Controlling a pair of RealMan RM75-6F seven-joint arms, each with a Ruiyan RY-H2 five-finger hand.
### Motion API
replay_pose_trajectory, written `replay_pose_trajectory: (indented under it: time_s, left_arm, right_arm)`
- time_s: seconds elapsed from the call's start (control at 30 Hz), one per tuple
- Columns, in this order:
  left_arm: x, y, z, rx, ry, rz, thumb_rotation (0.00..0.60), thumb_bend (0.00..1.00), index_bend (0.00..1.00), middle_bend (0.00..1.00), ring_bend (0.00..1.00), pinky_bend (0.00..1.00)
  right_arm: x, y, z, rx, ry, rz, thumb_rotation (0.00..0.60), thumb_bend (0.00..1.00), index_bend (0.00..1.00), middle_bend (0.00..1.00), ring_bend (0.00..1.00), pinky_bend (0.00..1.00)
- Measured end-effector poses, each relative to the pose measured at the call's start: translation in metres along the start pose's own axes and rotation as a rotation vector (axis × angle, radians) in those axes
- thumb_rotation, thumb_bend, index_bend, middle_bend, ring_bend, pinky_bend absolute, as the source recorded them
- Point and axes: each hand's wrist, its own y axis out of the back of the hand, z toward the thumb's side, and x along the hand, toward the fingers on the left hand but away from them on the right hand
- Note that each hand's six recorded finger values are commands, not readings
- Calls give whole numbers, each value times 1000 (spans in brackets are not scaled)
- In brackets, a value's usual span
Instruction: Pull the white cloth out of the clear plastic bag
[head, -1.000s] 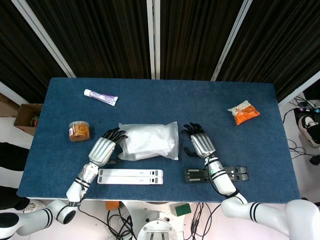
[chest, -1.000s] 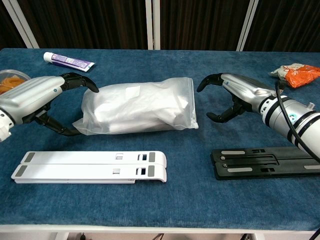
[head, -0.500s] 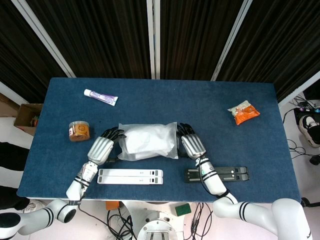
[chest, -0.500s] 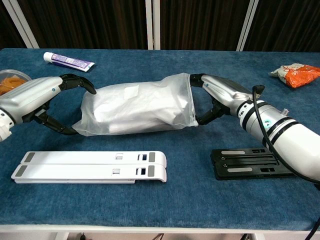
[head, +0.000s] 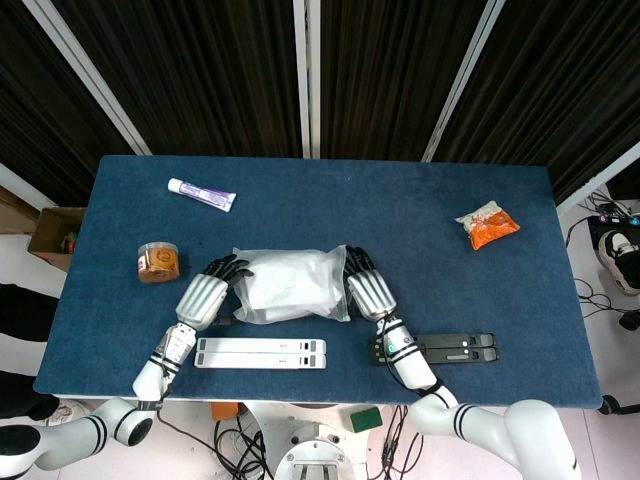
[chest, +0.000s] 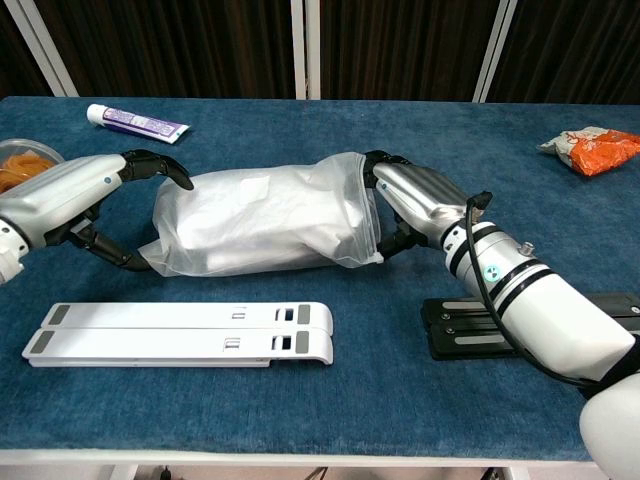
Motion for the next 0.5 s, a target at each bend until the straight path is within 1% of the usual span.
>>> replay_pose_trajectory:
  time_s: [0.07,0.13,0.23,0.3,0.37,0.5]
  left_arm:
    - [-1,1,-1,0,1,2,600,133,267,166,92,163]
    - [-3,3,-1,-2,1,8,600,133,268,166,92,163]
    - [-6,6,-2,-4,-1,19,600,133,269,165,92,163]
    - [-9,7,-3,-3,-3,23,600,132,270,165,92,163]
    - [-12,9,-3,1,-6,24,600,133,270,166,92,163]
    - [-16,10,-3,0,-10,31,600,132,277,166,92,163]
  right_arm:
    - [-2,-4,0,25,6,-23,600,446,640,265,19,52]
    - [-3,-5,0,49,16,-50,600,551,707,303,49,52]
    - [-5,-1,4,38,34,-100,600,676,775,343,89,52]
    - [-6,3,6,17,36,-125,600,738,798,355,99,54]
    - [-7,7,4,-11,26,-145,600,773,806,359,103,56]
    - [-7,16,-6,-22,3,-183,600,778,807,359,103,57]
